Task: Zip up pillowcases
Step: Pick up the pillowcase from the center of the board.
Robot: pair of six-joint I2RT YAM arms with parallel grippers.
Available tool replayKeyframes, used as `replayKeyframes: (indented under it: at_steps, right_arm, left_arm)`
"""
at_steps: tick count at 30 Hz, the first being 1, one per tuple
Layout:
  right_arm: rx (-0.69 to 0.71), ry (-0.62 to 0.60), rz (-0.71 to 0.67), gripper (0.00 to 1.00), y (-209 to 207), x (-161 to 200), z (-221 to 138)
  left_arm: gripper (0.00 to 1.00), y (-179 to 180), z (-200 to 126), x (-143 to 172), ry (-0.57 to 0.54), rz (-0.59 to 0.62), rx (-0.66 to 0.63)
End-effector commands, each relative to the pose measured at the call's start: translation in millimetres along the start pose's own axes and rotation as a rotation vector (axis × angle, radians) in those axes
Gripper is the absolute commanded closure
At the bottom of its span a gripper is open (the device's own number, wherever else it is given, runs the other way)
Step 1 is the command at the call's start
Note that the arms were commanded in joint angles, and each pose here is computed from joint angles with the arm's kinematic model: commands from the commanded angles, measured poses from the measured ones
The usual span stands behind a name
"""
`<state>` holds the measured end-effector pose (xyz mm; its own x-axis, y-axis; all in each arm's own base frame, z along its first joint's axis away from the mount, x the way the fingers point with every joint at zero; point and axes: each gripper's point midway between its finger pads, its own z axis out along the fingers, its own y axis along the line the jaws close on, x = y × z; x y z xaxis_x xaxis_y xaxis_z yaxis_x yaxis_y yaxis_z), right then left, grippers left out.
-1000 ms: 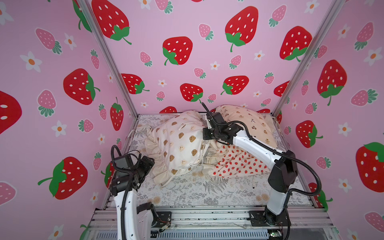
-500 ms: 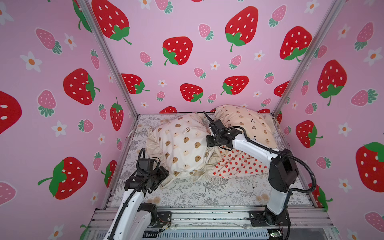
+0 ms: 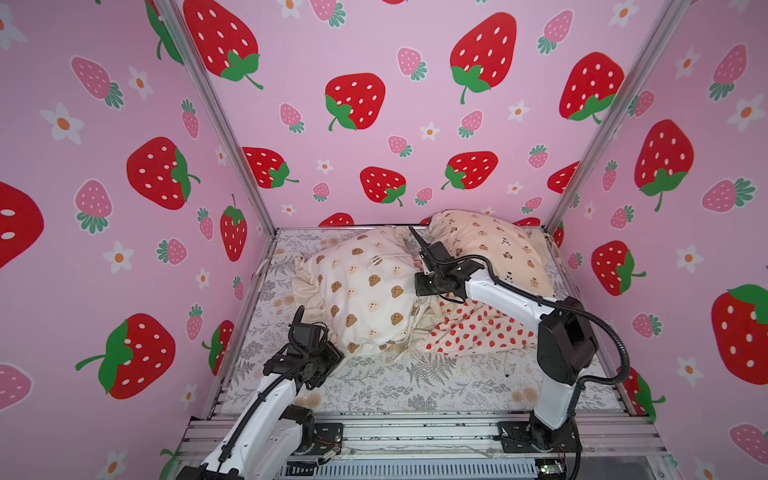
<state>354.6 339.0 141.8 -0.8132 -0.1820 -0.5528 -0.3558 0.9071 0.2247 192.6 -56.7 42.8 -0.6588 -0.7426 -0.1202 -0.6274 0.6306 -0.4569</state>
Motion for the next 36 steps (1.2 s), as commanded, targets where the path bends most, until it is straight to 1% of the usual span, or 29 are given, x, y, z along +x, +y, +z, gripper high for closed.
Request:
replayKeyframes:
  at_steps: [1,5,7,9,11,13,16,27,30,32,36]
  right_arm:
    - [-0.019,-0.030,0.018,1.00,2,-7,-10]
    - [-0.023,-0.030,0.023,1.00,3,-6,-9]
    - [-0.024,-0.025,0.024,1.00,3,-5,-8]
    - [-0.023,-0.022,0.025,1.00,2,-4,-7]
    - [-0.021,-0.020,0.026,1.00,1,-3,-7]
    - [-0.020,-0.020,0.027,1.00,1,-2,-6]
    - [-0.020,-0.019,0.026,1.00,1,-2,-6]
    - [-0.018,-0.011,0.023,1.00,-2,4,-6]
    - [-0.019,-0.008,0.022,1.00,-3,6,-6]
    - [-0.022,-0.004,0.021,1.00,-3,9,-7]
    - [-0.007,0.003,0.037,0.89,-11,13,-10]
  left_arm:
    - [0.35,4,5,-8,-0.052,-0.040,-0.023]
    - [0.35,5,12,-9,-0.053,-0.040,-0.049]
    - [0.38,-1,13,-9,-0.056,-0.038,-0.027]
    - [0.38,-6,13,-11,-0.080,-0.023,-0.016]
    - [0.38,-3,15,-11,-0.087,-0.021,-0.039]
    - [0.40,4,20,-10,-0.078,-0.026,-0.078]
    - [0.43,6,24,-10,-0.073,-0.027,-0.101]
    - [0.64,10,28,-16,-0.103,-0.015,-0.141]
    - [0.77,1,26,-19,-0.110,-0.008,-0.115]
    - [0.83,-6,23,-21,-0.110,-0.004,-0.091]
    - [0.93,-17,14,-23,-0.121,0.011,-0.050]
